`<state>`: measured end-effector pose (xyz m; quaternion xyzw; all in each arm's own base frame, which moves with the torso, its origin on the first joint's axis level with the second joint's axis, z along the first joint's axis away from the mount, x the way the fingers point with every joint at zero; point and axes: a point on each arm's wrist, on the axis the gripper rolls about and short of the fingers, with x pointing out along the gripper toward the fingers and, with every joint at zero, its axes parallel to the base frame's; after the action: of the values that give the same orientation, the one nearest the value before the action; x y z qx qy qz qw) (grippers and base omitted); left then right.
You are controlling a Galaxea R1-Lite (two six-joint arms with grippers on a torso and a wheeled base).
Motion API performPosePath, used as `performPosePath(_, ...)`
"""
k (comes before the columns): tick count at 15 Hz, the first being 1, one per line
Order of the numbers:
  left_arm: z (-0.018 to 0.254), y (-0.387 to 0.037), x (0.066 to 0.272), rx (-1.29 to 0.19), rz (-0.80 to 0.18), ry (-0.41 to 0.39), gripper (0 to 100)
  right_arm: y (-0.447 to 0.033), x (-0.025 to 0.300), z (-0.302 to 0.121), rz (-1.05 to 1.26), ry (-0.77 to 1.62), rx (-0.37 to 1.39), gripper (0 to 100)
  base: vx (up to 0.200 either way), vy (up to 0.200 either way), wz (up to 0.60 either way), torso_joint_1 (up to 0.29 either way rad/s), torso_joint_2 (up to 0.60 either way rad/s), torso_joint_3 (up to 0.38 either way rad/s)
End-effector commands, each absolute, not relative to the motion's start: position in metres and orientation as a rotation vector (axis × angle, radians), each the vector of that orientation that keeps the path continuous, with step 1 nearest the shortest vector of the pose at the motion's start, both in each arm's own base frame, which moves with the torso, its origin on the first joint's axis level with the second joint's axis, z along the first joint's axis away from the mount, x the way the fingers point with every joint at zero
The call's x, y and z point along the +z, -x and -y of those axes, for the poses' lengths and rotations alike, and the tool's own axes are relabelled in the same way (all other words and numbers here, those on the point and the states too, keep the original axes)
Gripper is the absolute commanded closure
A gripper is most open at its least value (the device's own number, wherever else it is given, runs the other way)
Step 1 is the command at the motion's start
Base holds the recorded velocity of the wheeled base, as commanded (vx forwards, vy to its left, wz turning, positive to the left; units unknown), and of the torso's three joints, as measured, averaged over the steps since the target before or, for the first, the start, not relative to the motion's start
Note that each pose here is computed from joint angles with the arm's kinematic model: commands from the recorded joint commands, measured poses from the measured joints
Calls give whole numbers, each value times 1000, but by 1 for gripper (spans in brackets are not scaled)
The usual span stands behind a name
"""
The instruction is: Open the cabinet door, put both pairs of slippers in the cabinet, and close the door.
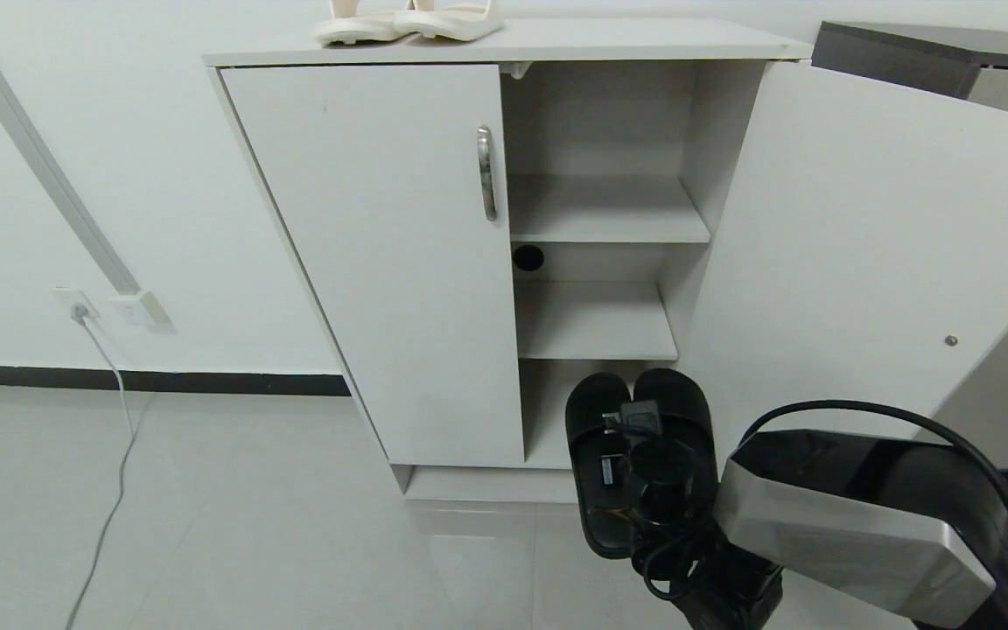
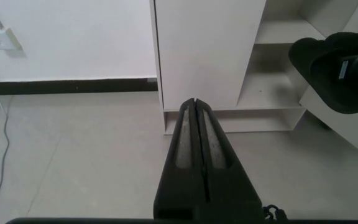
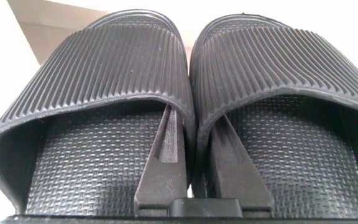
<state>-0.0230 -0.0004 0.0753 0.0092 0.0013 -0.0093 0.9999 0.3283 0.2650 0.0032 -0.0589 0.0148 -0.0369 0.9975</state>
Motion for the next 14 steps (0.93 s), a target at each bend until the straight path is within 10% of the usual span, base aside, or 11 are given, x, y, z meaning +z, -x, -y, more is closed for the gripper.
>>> performPosePath(1,0,23,75,-18,-4,-18,100,-331,6,-259,-33,121,-91,100,0,0,0,0,0,0)
performPosePath(14,0,23,75,-18,-4,-17,100,-346,7,-238,-52,138,-151,100,0,0,0,0,0,0)
